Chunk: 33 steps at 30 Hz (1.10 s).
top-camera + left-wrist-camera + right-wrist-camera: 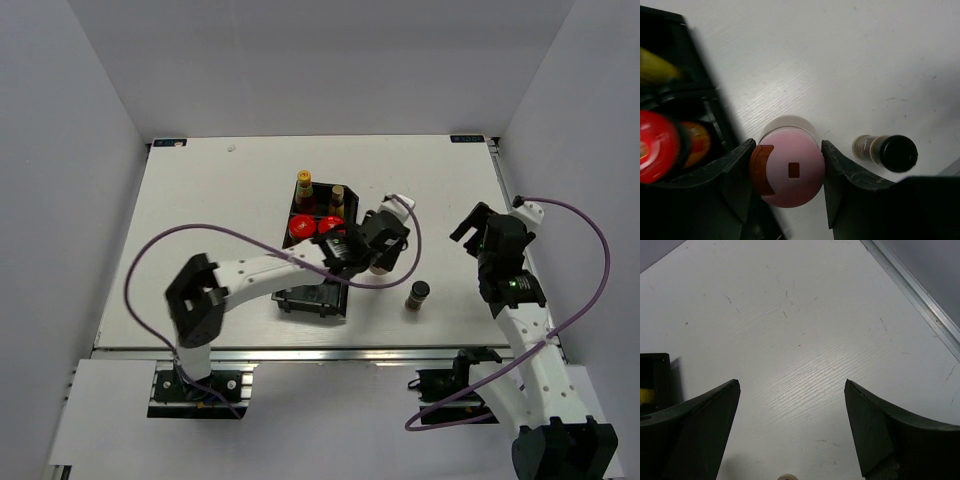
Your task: Organize the condiment bottles
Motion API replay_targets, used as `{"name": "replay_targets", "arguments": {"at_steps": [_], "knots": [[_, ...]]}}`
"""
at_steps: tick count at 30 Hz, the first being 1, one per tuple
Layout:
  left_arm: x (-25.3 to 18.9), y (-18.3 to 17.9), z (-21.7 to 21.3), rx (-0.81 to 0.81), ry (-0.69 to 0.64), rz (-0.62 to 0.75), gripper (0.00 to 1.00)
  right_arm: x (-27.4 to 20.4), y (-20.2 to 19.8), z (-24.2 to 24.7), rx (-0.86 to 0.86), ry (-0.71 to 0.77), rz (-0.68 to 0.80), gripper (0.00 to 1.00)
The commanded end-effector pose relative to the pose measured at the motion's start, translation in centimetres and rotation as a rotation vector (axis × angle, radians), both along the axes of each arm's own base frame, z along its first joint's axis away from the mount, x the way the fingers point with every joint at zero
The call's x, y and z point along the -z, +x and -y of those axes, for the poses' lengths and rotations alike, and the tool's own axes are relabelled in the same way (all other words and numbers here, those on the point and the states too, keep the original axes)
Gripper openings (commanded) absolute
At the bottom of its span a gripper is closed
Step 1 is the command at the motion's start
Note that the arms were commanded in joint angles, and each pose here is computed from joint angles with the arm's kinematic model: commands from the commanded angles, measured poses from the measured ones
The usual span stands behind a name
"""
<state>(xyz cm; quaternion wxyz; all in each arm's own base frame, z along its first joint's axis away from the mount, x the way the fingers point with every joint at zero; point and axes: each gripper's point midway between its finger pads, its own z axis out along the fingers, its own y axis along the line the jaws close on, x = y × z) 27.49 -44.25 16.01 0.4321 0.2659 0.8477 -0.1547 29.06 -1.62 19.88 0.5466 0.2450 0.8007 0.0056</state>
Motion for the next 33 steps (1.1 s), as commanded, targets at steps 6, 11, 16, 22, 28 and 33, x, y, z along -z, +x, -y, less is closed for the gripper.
{"name": "replay_targets", "arguments": {"at_steps": [6,11,16,22,28,33], "knots": [[-8.4,-1.8,-11.6,-0.257,-0.137,0.094,0.35,-0.4,1.3,-0.6,-0.037,0.003,0.018,0.89],[-7.6,-1.9,-18.2,-0.425,-0.148,0.083,0.35,0.1,1.6,0.0,-0.01,-0.013,-0.003,0.89],[-7.3,-1.9,-21.9,-0.464,-0.202,0.08,0.36,0.7,1.9,0.2,0.008,-0.021,-0.031,0.89],[-5.0,-1.0,-23.2,-0.457,-0.195,0.042,0.37,0.7,2.0,-0.8,-0.047,0.0,-0.047,0.89],[-4.0,-1.4,-22.2,-0.396,-0.199,0.011,0.37,0.0,1.5,-0.7,-0.045,-0.002,-0.015,0.89],[-2.3,-1.4,-22.1,-0.399,-0.162,-0.022,0.36,0.2,1.5,-0.6,-0.044,-0.004,-0.029,0.89]]}}
